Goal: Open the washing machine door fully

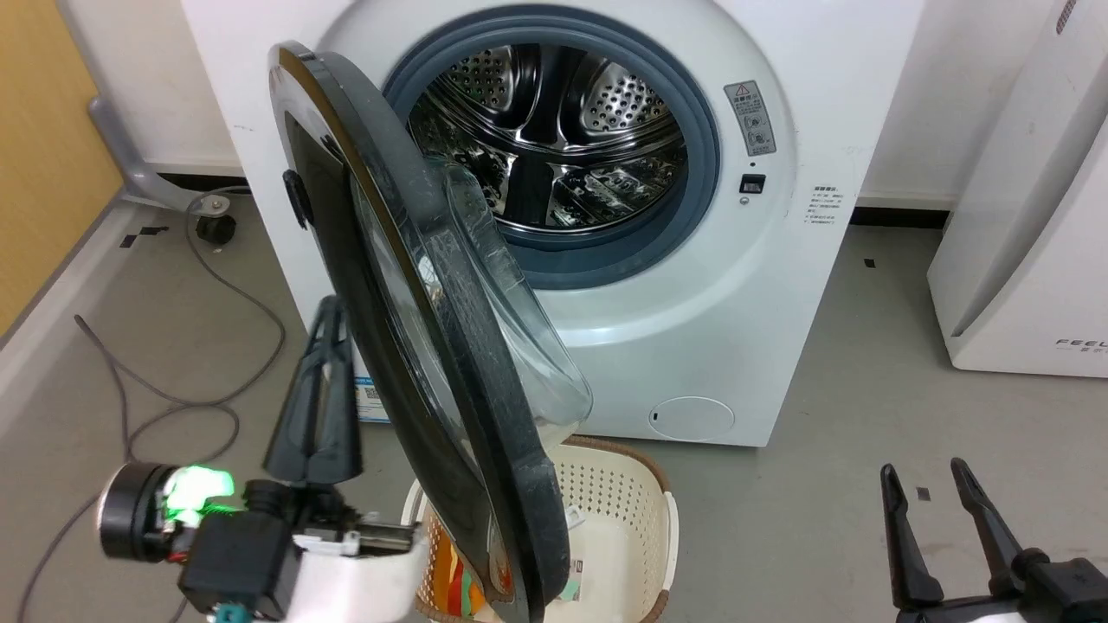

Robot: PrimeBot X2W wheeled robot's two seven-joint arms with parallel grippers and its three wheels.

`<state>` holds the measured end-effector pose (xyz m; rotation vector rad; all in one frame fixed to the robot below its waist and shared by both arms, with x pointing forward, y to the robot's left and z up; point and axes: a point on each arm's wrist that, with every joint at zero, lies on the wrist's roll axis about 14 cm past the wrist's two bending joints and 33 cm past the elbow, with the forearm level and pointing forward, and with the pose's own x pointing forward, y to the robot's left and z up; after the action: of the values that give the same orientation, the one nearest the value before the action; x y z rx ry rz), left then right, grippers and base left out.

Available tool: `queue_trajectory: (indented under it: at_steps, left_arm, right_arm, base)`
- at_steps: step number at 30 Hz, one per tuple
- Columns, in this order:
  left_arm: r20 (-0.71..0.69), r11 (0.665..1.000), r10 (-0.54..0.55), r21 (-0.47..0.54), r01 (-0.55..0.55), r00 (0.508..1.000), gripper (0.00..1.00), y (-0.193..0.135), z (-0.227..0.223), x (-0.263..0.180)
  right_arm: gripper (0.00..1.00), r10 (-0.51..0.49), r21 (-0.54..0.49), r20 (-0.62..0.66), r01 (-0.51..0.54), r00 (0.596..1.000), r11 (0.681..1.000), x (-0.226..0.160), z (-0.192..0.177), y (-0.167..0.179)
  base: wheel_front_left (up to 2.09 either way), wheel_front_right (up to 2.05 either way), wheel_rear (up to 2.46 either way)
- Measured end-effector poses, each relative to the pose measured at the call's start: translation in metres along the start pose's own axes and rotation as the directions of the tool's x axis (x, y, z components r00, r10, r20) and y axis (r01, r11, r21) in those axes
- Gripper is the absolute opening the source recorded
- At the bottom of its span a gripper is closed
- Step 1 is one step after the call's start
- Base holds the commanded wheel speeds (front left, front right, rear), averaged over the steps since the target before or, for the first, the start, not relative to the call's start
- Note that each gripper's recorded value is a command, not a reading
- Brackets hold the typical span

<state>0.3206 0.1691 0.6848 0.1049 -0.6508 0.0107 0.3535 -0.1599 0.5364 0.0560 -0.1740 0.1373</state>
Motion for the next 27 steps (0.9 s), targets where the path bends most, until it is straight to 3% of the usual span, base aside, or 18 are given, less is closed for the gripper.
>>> queue_trajectory:
  at_steps: [9,17,27]
  left_arm:
    - [0.112,0.977,-0.171,-0.110,0.183,0.979,0.00,-0.060,0.036,0.000]
    - [0.125,0.918,-0.323,-0.201,0.343,0.938,0.00,-0.112,0.041,-0.015]
    - [0.013,0.828,-0.482,-0.320,0.460,0.876,0.00,-0.162,0.010,-0.053]
  right_arm:
    - [1.00,0.001,0.002,-0.004,-0.001,1.000,1.000,-0.002,-0.001,0.001]
    - [1.00,0.004,0.005,-0.007,-0.004,1.000,1.000,-0.002,-0.002,0.002]
    - [1.00,0.004,0.015,-0.024,-0.003,1.000,1.000,-0.001,-0.008,0.002]
  base:
    - [0.00,0.00,0.00]
    - [0.00,0.00,0.00]
    - [0.00,0.00,0.00]
